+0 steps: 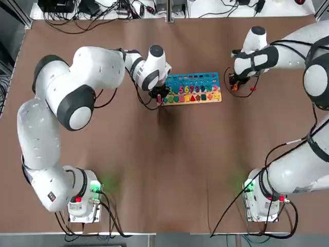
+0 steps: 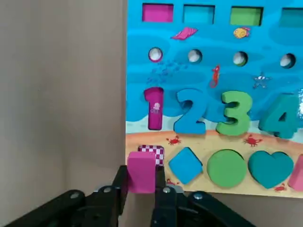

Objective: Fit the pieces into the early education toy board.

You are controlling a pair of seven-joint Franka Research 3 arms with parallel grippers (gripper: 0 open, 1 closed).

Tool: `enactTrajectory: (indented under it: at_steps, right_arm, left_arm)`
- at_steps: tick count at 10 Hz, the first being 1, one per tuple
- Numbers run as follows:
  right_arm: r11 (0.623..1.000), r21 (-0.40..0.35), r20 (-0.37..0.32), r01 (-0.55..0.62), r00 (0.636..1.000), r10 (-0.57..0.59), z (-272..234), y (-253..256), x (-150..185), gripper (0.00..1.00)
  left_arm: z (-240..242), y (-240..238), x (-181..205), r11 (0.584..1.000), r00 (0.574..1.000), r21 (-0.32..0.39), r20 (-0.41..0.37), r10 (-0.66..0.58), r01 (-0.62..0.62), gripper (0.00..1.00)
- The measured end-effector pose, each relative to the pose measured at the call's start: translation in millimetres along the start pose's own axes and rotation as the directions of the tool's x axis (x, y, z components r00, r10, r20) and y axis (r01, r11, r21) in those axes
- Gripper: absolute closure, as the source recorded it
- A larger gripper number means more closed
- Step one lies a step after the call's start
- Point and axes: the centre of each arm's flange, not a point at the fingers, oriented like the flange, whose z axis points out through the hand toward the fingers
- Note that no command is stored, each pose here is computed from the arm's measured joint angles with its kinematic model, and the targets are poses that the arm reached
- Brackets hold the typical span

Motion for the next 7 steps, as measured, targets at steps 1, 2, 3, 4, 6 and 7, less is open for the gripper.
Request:
enactTrajectory:
  at_steps: [1,2,3,4,6,7]
  right_arm:
    - [1.0,0.017,0.006,-0.016,1.0,0.015,-14,-4,1,0.6]
    - [0.999,0.041,0.002,-0.025,1.0,0.025,-25,-14,1,0.6]
    - [0.997,0.062,-0.004,-0.036,0.999,0.036,-32,-29,0,0.6]
    - [0.996,0.069,-0.009,-0.053,0.998,0.054,-36,-50,-3,0.6]
    - [0.995,0.073,-0.031,-0.071,0.997,0.073,-48,-103,-12,0.6]
    - [0.995,0.079,-0.047,-0.06,0.997,0.064,-55,-125,-15,0.6]
  left_arm:
    - [3,0,0,1.0,1.0,-0.004,-0.003,0.002,-0.002,0.74]
    - [7,0,1,1.0,1.0,-0.004,-0.002,0.009,-0.009,0.74]
    - [9,0,2,1.0,1.0,-0.008,-0.006,0.018,-0.018,0.74]
    - [9,1,4,1.0,1.0,-0.015,-0.012,0.022,-0.022,0.74]
    - [11,1,5,0.999,0.999,-0.02,-0.016,0.035,-0.035,0.74]
    - [11,2,5,0.999,0.999,-0.021,-0.017,0.036,-0.036,0.74]
